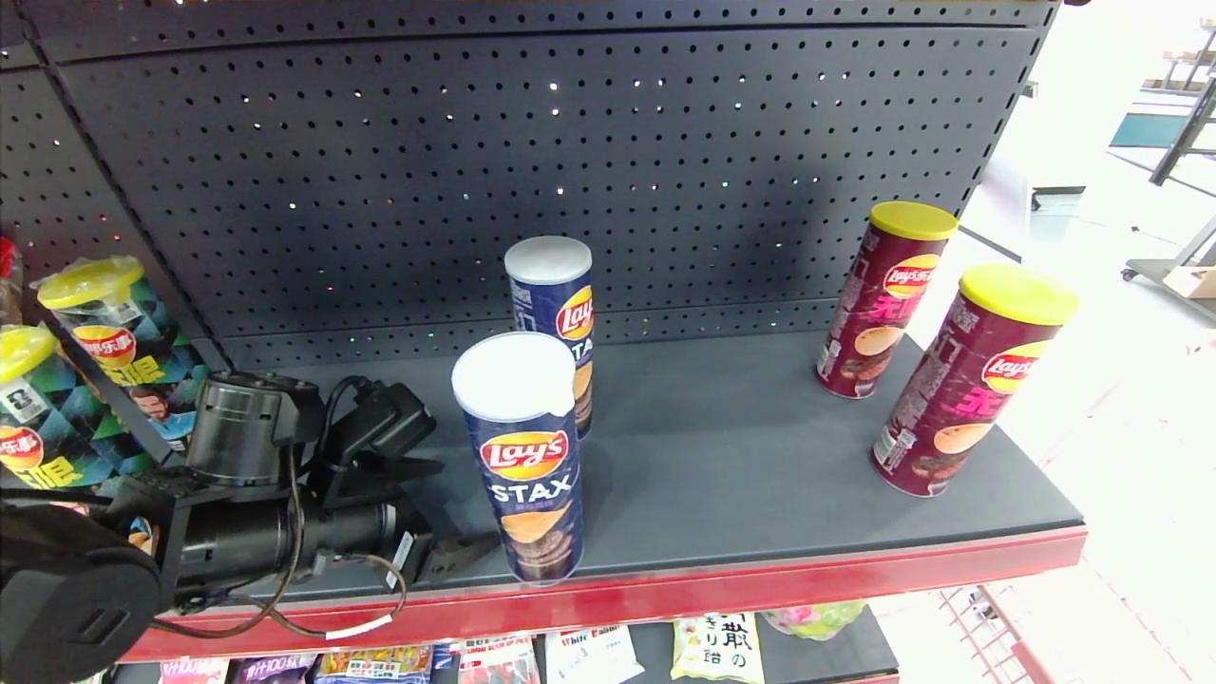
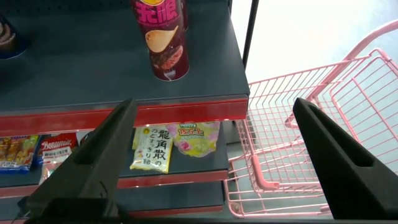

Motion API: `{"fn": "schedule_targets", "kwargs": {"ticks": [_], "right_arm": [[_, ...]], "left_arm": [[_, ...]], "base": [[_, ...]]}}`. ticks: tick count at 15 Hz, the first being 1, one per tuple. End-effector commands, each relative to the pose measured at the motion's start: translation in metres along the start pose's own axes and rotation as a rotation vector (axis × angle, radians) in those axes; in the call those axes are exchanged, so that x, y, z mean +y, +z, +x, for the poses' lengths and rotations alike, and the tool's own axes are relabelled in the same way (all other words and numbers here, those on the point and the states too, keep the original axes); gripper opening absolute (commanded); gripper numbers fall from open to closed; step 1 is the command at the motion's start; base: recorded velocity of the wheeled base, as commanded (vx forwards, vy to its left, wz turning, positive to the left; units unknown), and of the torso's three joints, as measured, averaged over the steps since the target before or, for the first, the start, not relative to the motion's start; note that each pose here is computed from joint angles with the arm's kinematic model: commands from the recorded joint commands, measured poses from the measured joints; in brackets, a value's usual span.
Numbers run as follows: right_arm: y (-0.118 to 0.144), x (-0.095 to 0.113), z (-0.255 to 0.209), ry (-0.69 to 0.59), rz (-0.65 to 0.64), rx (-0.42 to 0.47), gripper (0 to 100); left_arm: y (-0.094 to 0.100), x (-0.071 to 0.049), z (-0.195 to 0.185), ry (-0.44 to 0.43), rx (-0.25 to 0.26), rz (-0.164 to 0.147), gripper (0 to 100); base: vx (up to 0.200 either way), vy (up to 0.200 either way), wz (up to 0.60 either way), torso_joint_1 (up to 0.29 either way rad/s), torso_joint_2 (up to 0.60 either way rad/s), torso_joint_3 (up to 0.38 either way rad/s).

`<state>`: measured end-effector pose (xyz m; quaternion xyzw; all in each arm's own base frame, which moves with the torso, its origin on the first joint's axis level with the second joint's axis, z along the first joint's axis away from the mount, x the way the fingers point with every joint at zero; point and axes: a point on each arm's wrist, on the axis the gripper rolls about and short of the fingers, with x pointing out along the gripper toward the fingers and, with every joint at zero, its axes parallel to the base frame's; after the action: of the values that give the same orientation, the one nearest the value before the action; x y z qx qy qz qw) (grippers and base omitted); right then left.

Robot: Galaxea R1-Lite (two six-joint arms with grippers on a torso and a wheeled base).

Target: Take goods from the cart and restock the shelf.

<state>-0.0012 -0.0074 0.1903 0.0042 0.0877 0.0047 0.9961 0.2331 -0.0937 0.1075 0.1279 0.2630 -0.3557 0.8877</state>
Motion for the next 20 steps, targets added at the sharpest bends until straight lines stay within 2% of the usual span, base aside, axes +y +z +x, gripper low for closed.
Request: {"fn": "schedule_targets", "kwargs": {"ticks": [1,4,5,8,9,10,11,12,13,14,15,16,17,19,20], "right_arm": [[0.000,0.000,0.001,0.002,-0.001,0.003,100],[-0.001,0.000,0.001,0.000,-0.001,0.006,100],[-0.003,0.000,0.001,0.010,-0.003,0.011,100],[-0.021,-0.001,-0.007,0.123,-0.049,-0.009,100],[-0.027,-0.002,-0.008,0.117,-0.057,-0.011,100],[-0.027,-0.002,-0.008,0.113,-0.056,-0.011,100],[-0.027,-0.002,-0.009,0.066,-0.056,0.010,100],[-0.023,-0.001,-0.014,-0.039,-0.047,0.053,100],[-0.025,0.000,-0.017,-0.106,-0.038,0.087,100],[-0.031,0.001,-0.019,-0.152,-0.028,0.105,100],[-0.039,0.001,-0.023,-0.136,-0.027,0.088,100],[-0.048,0.001,-0.026,-0.113,-0.033,0.073,100],[-0.059,0.001,-0.027,-0.115,-0.043,0.072,100],[-0.077,0.002,-0.028,-0.145,-0.046,0.058,100],[-0.084,0.002,-0.028,-0.161,-0.063,0.059,100]], "left_arm": [[-0.001,-0.001,-0.003,0.003,0.000,0.000,100],[-0.006,-0.003,-0.010,0.007,0.003,-0.006,100],[-0.006,-0.003,-0.021,0.029,-0.016,-0.010,100],[-0.011,-0.009,-0.070,0.117,-0.116,-0.016,100],[-0.017,-0.014,-0.092,0.162,-0.164,-0.032,100],[-0.020,-0.017,-0.102,0.183,-0.181,-0.044,100],[-0.032,-0.028,-0.128,0.238,-0.218,-0.084,100],[-0.048,-0.046,-0.160,0.293,-0.246,-0.120,100],[-0.059,-0.061,-0.179,0.322,-0.245,-0.134,100],[-0.070,-0.079,-0.201,0.361,-0.242,-0.165,100],[-0.088,-0.102,-0.220,0.381,-0.227,-0.222,100],[-0.108,-0.121,-0.232,0.403,-0.203,-0.263,100],[-0.128,-0.136,-0.238,0.452,-0.188,-0.287,100],[-0.155,-0.151,-0.239,0.577,-0.190,-0.318,100],[-0.160,-0.153,-0.239,0.613,-0.164,-0.372,100]], "base": [[0.000,0.000,0.00,0.000,0.00,0.000],[0.000,0.000,0.00,0.000,0.00,0.000],[0.000,0.000,0.00,0.000,0.00,0.000],[0.000,0.000,0.00,0.000,0.00,0.000],[0.000,0.000,0.00,0.000,0.00,0.000],[0.000,0.000,0.00,0.000,0.00,0.000],[0.000,0.000,0.00,0.000,0.00,0.000],[0.000,0.000,0.00,0.000,0.00,0.000],[0.000,0.000,0.00,0.000,0.00,0.000],[0.000,0.000,0.00,0.000,0.00,0.000],[0.000,0.000,0.00,0.000,0.00,0.000],[0.000,0.000,0.00,0.000,0.00,0.000],[0.000,0.000,0.00,0.000,0.00,0.000],[0.000,0.000,0.00,0.000,0.00,0.000],[0.000,0.000,0.00,0.000,0.00,0.000]]}}
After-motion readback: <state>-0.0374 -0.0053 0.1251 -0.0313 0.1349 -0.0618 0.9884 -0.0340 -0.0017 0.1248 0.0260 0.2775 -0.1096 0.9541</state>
